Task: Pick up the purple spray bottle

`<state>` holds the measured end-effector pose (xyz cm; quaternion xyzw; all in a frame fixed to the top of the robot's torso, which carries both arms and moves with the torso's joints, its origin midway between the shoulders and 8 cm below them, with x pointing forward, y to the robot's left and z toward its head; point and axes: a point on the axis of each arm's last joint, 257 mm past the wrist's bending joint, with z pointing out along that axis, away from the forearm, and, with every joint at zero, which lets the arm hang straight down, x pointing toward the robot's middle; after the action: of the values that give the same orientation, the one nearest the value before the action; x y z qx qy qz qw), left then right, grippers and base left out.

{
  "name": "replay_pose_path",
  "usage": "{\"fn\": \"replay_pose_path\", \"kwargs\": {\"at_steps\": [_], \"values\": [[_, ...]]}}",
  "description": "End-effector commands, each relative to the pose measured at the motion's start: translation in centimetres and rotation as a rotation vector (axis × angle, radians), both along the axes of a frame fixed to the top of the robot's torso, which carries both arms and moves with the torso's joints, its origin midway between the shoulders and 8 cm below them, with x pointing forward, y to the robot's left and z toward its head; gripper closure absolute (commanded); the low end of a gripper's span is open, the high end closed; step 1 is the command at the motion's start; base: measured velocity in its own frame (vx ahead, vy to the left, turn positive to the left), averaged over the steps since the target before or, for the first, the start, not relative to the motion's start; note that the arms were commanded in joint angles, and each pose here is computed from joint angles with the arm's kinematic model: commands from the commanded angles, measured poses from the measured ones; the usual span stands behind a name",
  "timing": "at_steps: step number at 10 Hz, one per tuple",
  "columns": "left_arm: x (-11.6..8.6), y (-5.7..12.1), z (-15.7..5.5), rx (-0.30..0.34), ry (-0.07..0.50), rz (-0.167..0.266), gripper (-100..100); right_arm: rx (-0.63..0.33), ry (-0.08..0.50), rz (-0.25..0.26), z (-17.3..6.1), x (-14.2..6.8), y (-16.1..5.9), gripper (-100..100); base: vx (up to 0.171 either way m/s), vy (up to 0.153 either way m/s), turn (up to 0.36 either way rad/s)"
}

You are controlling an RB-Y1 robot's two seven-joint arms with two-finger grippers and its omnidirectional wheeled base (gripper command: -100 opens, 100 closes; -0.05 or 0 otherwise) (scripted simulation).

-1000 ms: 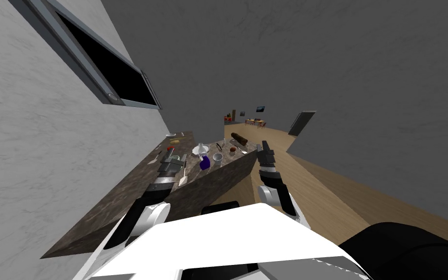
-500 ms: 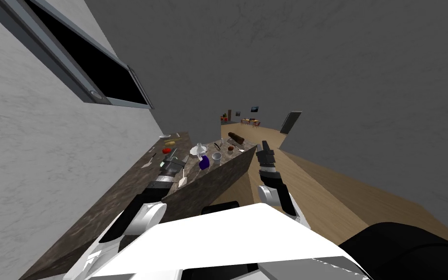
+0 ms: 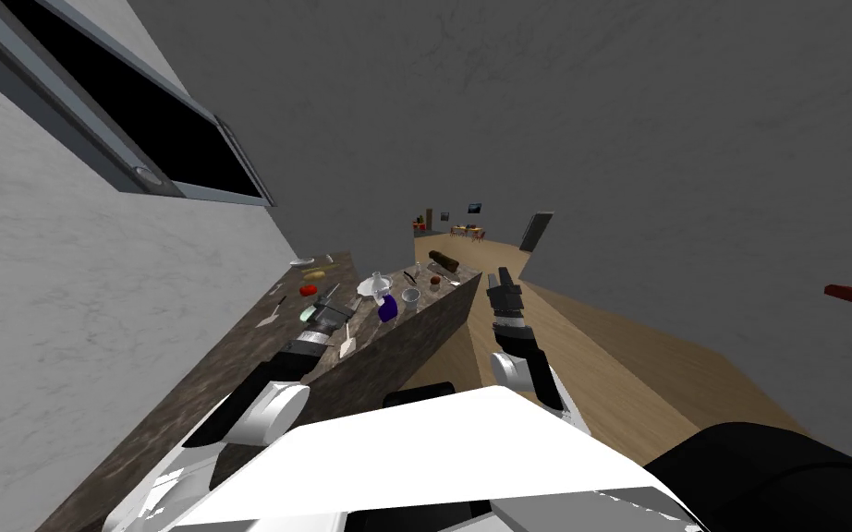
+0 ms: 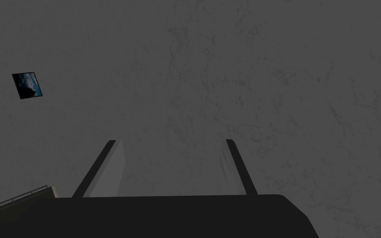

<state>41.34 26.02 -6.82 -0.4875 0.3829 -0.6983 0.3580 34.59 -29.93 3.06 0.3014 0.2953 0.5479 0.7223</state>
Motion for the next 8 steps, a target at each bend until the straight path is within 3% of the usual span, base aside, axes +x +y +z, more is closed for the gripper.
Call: {"fn": "replay_pose_path", "kwargs": {"at_steps": [1, 2, 3, 5, 6, 7, 8], "values": [[0.4, 0.1, -1.0, -0.033, 0.062, -0.029, -100, 0.000, 0.000, 0.000, 0.0, 0.0, 0.0, 0, -0.015, 0.035, -0.259], [0.4, 0.1, -1.0, -0.055, 0.067, -0.034, -100, 0.000, 0.000, 0.000, 0.0, 0.0, 0.0, 0, -0.030, 0.046, -0.141], [0.7, 0.2, -2.0, -0.069, 0.123, -0.054, -100, 0.000, 0.000, 0.000, 0.0, 0.0, 0.0, 0, -0.042, 0.068, -0.235], [0.7, 0.2, -2.0, -0.101, 0.132, -0.060, -100, 0.000, 0.000, 0.000, 0.0, 0.0, 0.0, 0, -0.028, 0.049, -0.061], [1.0, 0.5, -3.1, -0.123, 0.195, -0.076, -100, 0.000, 0.000, 0.000, 0.0, 0.0, 0.0, 0, -0.023, 0.033, -0.217], [1.0, 0.5, -3.1, -0.147, 0.200, -0.080, -100, 0.000, 0.000, 0.000, 0.0, 0.0, 0.0, 0, -0.034, 0.047, -0.187], [1.2, 0.8, -4.1, -0.159, 0.259, -0.090, -100, 0.000, 0.000, 0.000, 0.0, 0.0, 0.0, 0, -0.040, 0.062, -0.282]]}}
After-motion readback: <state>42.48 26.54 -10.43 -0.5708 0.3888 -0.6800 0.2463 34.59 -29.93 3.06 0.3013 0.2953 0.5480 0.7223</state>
